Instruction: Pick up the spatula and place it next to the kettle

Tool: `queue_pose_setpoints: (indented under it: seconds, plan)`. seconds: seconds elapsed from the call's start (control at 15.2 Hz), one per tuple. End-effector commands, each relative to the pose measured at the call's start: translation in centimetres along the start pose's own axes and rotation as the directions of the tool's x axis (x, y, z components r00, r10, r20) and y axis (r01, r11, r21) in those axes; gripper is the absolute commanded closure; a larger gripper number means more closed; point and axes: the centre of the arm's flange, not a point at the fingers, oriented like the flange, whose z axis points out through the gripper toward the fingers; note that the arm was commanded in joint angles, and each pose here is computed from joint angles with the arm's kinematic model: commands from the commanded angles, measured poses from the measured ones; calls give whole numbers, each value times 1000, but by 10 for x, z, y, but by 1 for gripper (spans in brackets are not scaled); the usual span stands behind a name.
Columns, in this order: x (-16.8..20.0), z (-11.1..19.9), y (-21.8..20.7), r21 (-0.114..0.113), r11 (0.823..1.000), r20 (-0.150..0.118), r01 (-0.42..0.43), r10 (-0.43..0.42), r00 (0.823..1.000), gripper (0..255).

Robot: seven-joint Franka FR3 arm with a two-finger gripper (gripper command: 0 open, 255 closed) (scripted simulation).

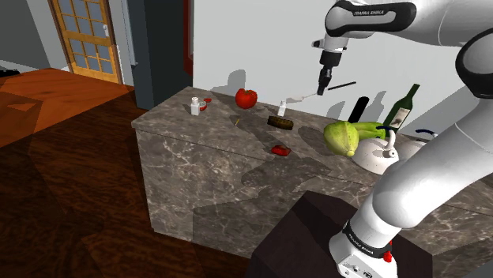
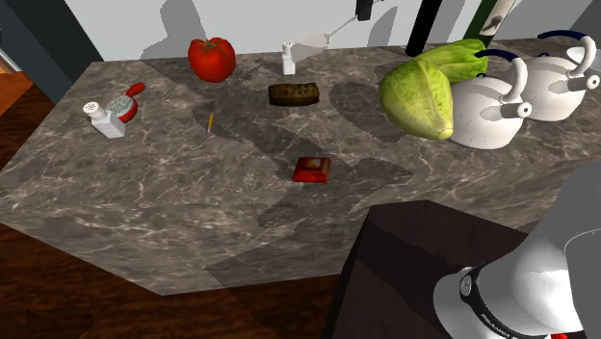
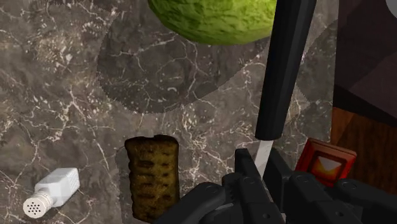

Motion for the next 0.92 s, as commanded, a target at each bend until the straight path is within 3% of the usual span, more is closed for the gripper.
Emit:
queue_pose_setpoints:
  seconds: [0.0, 0.46, 0.86]
  plan:
    - [-25, 1, 14, 0, 1000, 0, 2, -2, 1000, 255]
    - [-99, 5, 59, 0, 1000, 0, 2, -2, 1000, 255]
    - [-97, 37, 59, 0, 1000, 0, 2, -2, 1000, 255]
